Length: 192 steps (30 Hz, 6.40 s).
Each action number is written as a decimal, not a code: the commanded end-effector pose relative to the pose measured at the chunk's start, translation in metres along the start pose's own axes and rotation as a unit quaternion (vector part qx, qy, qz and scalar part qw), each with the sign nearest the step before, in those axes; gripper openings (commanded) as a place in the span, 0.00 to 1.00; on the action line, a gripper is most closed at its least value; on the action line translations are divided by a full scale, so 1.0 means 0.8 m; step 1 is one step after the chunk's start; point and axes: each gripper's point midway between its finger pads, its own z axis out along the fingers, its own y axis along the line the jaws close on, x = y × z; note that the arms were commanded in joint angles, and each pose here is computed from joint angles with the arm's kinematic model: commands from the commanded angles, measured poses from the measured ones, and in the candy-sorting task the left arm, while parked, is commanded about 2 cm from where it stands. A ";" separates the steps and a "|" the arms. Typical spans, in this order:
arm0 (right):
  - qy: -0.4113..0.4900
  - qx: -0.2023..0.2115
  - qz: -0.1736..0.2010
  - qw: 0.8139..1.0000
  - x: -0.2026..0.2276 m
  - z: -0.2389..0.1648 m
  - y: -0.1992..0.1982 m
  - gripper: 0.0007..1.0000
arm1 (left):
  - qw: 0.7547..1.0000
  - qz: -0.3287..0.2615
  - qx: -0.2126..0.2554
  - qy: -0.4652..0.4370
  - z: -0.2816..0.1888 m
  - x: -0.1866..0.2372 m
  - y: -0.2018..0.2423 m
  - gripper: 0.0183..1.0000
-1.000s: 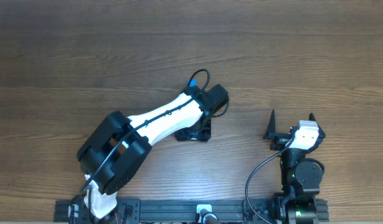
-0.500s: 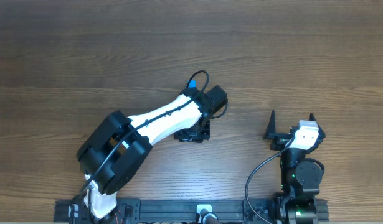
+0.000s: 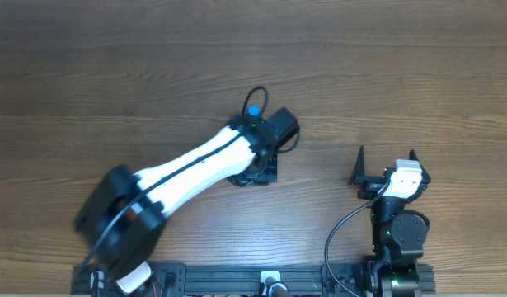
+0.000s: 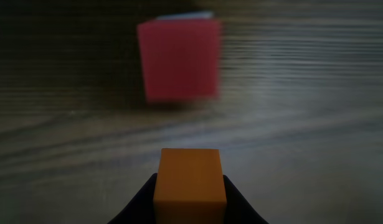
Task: Stack Cubes
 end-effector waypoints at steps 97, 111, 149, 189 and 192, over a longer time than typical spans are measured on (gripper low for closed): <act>-0.001 -0.007 -0.001 1.000 0.002 0.000 0.004 0.99 | 0.999 -0.025 -0.015 -0.034 -0.008 -0.078 0.006 0.26; -0.001 -0.007 -0.001 1.000 0.002 0.000 0.004 0.99 | 0.999 -0.021 -0.015 -0.033 -0.008 -0.075 0.003 0.27; -0.001 -0.007 -0.001 1.000 0.002 0.000 0.004 0.99 | 0.999 -0.014 -0.010 -0.039 -0.013 -0.079 0.003 1.00; -0.001 -0.007 -0.001 1.000 0.002 0.000 0.004 0.99 | 0.908 -0.149 -0.047 -0.390 -0.337 -0.156 0.146 1.00; -0.001 -0.007 -0.001 1.000 0.002 0.000 0.004 0.99 | 0.885 -0.162 -0.019 -0.437 -0.374 -0.156 0.159 1.00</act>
